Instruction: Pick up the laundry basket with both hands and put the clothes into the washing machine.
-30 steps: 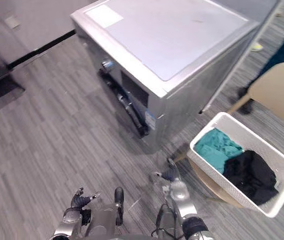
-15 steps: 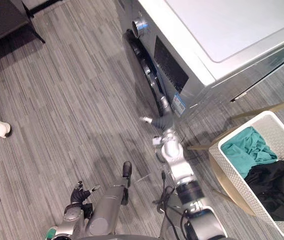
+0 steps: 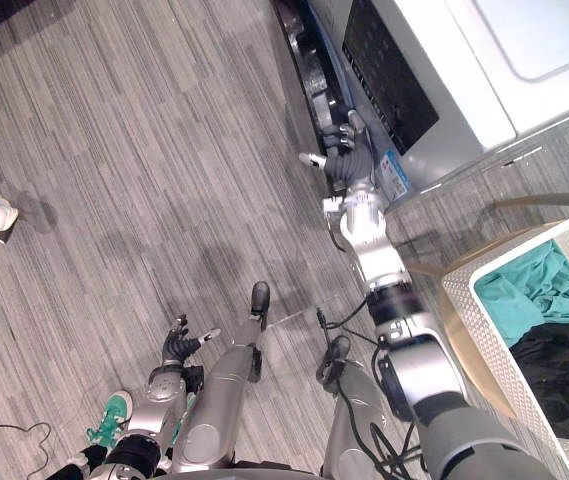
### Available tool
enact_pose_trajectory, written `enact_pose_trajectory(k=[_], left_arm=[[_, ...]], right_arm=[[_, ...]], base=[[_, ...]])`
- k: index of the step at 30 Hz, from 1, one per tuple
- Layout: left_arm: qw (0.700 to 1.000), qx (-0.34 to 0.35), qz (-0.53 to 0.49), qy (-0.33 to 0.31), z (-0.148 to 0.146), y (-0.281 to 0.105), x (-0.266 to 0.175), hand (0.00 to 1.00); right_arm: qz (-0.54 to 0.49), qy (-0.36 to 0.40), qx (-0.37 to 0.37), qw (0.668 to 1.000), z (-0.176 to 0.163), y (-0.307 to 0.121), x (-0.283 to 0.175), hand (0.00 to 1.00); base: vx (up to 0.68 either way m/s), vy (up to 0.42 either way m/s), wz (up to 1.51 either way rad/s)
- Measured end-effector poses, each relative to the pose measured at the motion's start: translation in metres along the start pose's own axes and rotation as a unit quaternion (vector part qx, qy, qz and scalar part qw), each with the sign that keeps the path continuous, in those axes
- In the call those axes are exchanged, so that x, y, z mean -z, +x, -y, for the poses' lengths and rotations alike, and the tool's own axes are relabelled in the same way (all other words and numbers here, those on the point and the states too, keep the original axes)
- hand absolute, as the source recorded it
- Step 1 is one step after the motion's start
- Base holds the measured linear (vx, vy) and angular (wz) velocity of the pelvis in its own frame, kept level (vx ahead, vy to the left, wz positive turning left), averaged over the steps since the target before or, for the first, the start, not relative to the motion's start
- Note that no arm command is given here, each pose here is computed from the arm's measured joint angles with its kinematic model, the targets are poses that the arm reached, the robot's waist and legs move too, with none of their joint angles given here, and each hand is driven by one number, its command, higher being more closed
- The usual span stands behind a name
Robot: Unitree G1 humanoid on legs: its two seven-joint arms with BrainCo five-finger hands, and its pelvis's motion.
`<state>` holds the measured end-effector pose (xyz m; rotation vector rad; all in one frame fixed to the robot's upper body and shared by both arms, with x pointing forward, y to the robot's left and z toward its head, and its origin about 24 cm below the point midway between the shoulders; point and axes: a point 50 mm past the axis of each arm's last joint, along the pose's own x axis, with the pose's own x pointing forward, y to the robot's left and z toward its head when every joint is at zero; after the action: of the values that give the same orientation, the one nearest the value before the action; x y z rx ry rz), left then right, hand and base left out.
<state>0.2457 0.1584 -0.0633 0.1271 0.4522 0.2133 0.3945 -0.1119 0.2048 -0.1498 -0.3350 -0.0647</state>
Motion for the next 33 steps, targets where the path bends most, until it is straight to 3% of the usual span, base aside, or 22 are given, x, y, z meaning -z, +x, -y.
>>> enact_pose_trajectory(k=[6,8,12,14,18,24,27,29,33], left_arm=[[0.998,0.026,0.054,0.004,0.016,0.004,-0.029,0.0],[0.997,0.045,0.065,0.008,0.027,0.003,-0.036,0.0],[0.995,0.072,0.071,0.015,0.041,-0.001,-0.038,0.0],[0.993,0.083,0.078,0.016,0.048,-0.002,-0.042,0.0],[0.993,0.084,0.085,0.012,0.047,-0.001,-0.045,0.0],[0.989,0.092,0.113,-0.014,0.05,0.007,-0.073,0.0],[0.987,0.07,0.146,-0.017,0.043,0.016,-0.099,0.0],[0.987,0.028,0.156,-0.024,0.029,0.027,-0.117,0.0],[0.981,-0.023,0.192,-0.019,0.003,0.045,-0.164,0.0]], right_arm=[[0.006,0.056,-0.05,0.997,-0.051,-0.002,-0.023,0.0],[0.028,0.089,-0.064,0.994,-0.073,0.004,-0.054,0.0],[0.131,0.101,-0.1,0.981,-0.087,0.01,-0.125,0.0],[0.218,0.133,-0.116,0.96,-0.09,0.004,-0.176,0.0],[0.257,0.151,-0.121,0.947,-0.089,-0.001,-0.197,0.0],[0.23,0.111,-0.074,0.964,-0.049,0.005,-0.15,0.0],[0.176,0.09,-0.05,0.979,-0.036,-0.012,-0.092,0.0],[0.102,0.06,-0.034,0.992,-0.028,-0.036,-0.03,0.0],[0.018,0.02,-0.011,1.0,-0.012,-0.078,0.032,0.0]], base=[[0.02,-0.065,0.39],[0.0,-0.134,0.61],[0.02,-0.144,0.96],[0.04,-0.13,1.06],[0.05,-0.066,0.43],[-0.02,-0.002,-0.51],[-0.08,0.026,-1.1],[-0.08,-0.01,-0.96],[-0.1,-0.011,-0.78]])
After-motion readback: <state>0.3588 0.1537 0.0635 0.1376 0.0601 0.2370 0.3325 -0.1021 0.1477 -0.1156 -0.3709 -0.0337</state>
